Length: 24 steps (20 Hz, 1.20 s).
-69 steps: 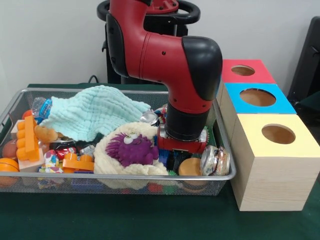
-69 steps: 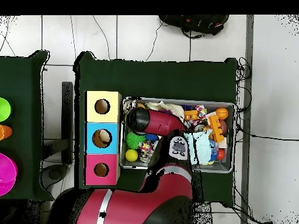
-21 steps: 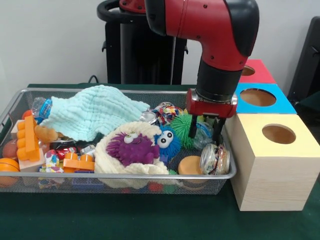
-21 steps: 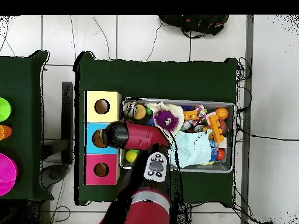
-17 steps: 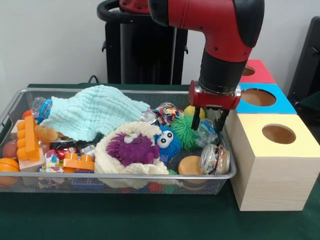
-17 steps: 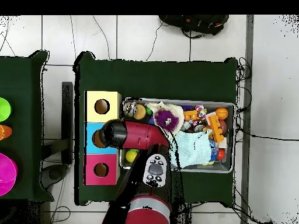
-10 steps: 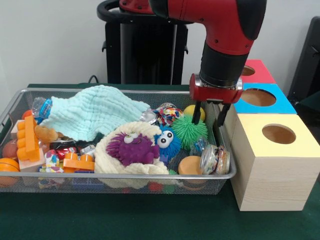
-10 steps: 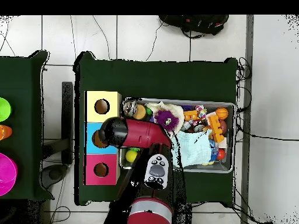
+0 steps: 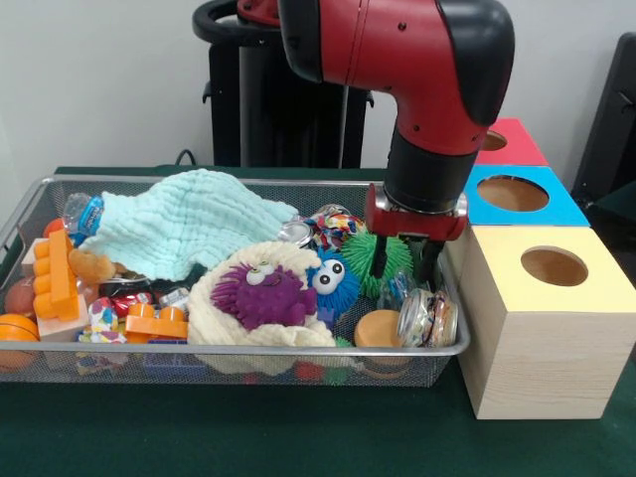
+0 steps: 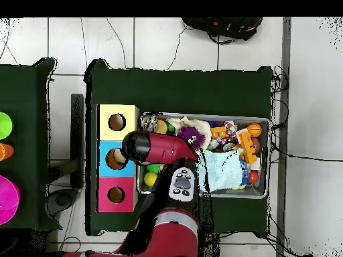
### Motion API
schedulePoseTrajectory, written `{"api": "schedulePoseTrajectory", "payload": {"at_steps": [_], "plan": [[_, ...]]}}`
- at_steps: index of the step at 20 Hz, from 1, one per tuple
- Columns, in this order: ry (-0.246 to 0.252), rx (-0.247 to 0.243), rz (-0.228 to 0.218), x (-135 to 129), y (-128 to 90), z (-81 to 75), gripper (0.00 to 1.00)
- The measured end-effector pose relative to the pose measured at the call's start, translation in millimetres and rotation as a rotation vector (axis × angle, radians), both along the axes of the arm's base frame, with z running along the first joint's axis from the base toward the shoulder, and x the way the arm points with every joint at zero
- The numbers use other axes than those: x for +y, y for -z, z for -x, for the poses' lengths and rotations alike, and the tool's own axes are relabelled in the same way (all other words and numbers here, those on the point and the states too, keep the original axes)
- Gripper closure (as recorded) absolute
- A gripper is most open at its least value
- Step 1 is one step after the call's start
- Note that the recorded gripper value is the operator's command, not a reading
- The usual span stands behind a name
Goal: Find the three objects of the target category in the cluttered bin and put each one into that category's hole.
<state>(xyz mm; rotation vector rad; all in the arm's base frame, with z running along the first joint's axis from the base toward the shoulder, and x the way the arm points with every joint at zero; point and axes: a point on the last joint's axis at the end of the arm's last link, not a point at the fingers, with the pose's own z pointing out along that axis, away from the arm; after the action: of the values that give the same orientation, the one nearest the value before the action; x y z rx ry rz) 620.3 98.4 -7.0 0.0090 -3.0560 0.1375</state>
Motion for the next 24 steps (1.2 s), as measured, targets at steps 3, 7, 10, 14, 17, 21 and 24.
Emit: {"api": "schedulePoseTrajectory", "payload": {"at_steps": [3,7,10,14,17,21,24], "plan": [[-0.005,-0.017,0.006,-1.1,13.2,-1.3,0.0],[-0.007,-0.036,0.011,-2.3,20.4,-4.7,0.0],[-0.004,-0.042,0.011,-5.0,19.4,-8.1,0.0],[-0.005,-0.052,0.012,-6.1,19.1,-13.6,0.0],[-0.007,-0.058,0.012,-5.3,19.3,-16.9,0.0],[-0.015,-0.064,0.012,-1.2,18.5,-19.5,0.0],[-0.019,-0.07,0.013,0.4,18.5,-19.9,0.0]]}}
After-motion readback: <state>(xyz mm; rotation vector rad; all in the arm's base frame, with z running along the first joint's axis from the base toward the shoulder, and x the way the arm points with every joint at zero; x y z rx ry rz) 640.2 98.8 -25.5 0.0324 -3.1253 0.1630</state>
